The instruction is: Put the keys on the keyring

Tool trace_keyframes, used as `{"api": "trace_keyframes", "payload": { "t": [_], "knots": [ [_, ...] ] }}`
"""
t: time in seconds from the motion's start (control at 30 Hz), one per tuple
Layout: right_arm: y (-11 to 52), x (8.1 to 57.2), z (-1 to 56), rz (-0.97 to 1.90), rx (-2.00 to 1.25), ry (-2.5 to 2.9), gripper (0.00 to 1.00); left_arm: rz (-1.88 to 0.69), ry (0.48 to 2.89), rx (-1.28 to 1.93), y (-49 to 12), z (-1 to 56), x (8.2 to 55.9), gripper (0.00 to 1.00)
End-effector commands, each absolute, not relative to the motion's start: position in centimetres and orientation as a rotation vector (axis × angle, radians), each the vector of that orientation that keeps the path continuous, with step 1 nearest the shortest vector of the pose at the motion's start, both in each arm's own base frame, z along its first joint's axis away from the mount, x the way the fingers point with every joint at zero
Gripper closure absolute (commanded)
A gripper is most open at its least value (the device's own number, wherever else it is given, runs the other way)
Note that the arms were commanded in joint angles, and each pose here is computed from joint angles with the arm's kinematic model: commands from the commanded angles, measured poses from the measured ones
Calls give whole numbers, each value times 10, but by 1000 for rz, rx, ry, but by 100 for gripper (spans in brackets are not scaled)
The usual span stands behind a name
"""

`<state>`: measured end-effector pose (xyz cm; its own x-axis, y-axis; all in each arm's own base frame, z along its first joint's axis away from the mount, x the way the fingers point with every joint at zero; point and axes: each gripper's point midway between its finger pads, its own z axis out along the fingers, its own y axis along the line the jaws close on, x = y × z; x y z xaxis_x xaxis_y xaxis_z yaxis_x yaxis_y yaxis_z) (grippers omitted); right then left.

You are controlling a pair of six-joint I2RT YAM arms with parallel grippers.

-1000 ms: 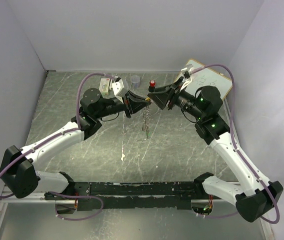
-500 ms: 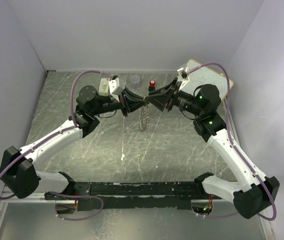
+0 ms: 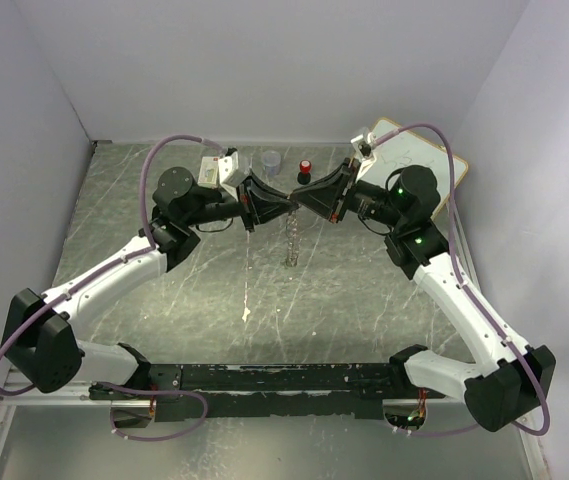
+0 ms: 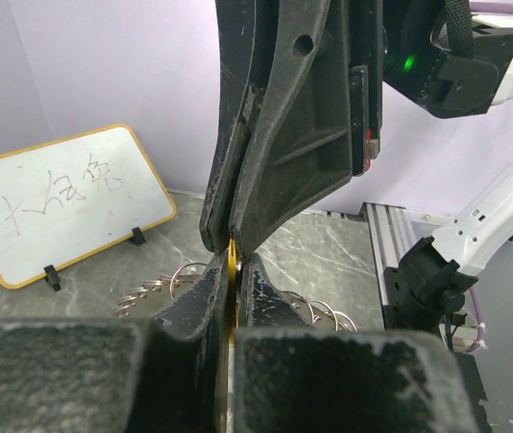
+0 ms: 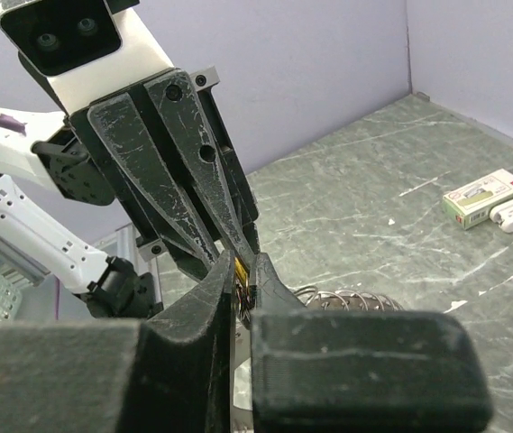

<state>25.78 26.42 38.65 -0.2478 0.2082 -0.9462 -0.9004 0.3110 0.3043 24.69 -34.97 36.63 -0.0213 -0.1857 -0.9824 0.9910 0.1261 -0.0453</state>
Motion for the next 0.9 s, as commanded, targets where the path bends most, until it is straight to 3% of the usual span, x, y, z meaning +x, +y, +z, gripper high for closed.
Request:
{"api": "trace_keyframes", "payload": {
  "t": [0.0, 0.53, 0.6, 0.67, 0.73, 0.8, 0.87],
  "knots": [
    [266, 254, 387, 1236, -705, 1419, 100, -1212, 1019, 985, -350, 404, 241, 93],
    [264, 253, 387, 1217, -721, 1425, 99, -1215, 1046, 951, -348, 406, 249, 93],
    [265, 254, 384, 1211, -724, 1445, 78, -1216, 1047, 948, -348, 406, 249, 93],
    [263, 254, 384, 1200, -722, 1445, 65, -1216, 1053, 945, -349, 406, 251, 93],
    [263, 253, 383, 1196, -727, 1442, 59, -1217, 1054, 944, -349, 407, 252, 93],
    [263, 252, 383, 1199, -731, 1443, 64, -1219, 1053, 946, -350, 407, 252, 93],
    [263, 253, 382, 1201, -728, 1446, 89, -1225, 1052, 946, -351, 407, 253, 93]
  ]
}}
